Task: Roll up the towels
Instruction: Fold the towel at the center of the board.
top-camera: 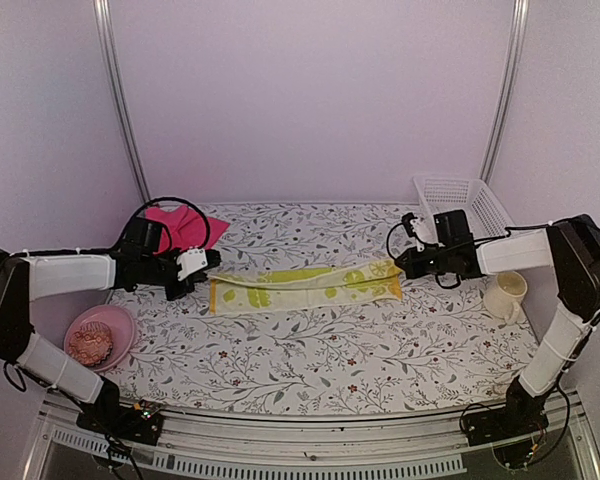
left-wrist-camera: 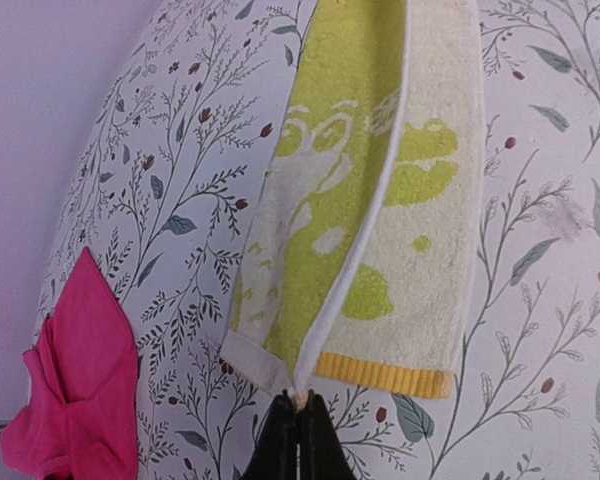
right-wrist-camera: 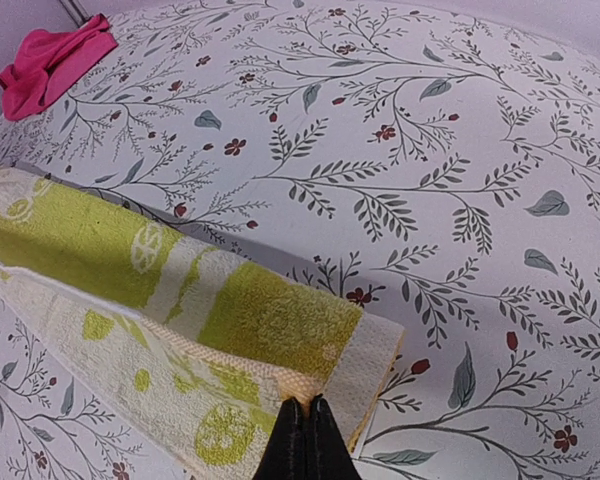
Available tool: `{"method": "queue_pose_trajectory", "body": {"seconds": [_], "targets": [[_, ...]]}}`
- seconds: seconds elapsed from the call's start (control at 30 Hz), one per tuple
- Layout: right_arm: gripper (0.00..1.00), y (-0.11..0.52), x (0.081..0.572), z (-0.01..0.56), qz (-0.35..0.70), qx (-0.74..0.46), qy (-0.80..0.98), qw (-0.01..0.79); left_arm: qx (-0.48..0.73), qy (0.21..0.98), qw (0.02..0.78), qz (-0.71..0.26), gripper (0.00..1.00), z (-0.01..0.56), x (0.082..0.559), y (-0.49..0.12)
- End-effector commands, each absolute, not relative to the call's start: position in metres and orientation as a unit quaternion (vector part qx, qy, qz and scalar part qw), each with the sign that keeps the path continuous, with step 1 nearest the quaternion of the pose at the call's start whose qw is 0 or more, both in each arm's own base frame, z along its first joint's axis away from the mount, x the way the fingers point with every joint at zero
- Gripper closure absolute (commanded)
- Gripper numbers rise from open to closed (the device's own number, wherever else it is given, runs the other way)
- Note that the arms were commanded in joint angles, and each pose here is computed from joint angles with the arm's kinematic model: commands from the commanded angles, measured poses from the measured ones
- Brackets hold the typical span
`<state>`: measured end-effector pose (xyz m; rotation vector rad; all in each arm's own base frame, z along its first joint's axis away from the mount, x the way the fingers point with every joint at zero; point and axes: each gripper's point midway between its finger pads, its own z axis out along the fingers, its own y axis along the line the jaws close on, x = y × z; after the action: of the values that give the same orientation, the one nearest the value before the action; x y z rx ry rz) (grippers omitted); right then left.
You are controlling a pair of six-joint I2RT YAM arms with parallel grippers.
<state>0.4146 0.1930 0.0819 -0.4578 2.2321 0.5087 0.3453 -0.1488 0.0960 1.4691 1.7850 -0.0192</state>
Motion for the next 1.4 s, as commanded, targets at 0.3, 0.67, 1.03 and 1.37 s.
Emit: {"method": "queue_pose_trajectory", "body": {"seconds": [0.3,0.67,1.03,1.37], "targets": [[0.98,0.203,0.396,0.062,0.186,-0.183,0.901,0.345,0.612,0.709,0.346,-0.042,1.0,0.068,0.316,-0.154],[0.98,0.198,0.389,0.054,0.166,-0.174,0.913,0.329,0.629,0.713,0.309,-0.043,1.0,0.049,0.308,-0.159],[0.98,0.195,0.392,0.055,0.157,-0.164,0.917,0.327,0.639,0.715,0.281,-0.031,1.0,0.036,0.303,-0.158],[0.98,0.197,0.391,0.056,0.16,-0.169,0.916,0.325,0.637,0.723,0.267,-0.008,0.98,0.026,0.308,-0.152]]}}
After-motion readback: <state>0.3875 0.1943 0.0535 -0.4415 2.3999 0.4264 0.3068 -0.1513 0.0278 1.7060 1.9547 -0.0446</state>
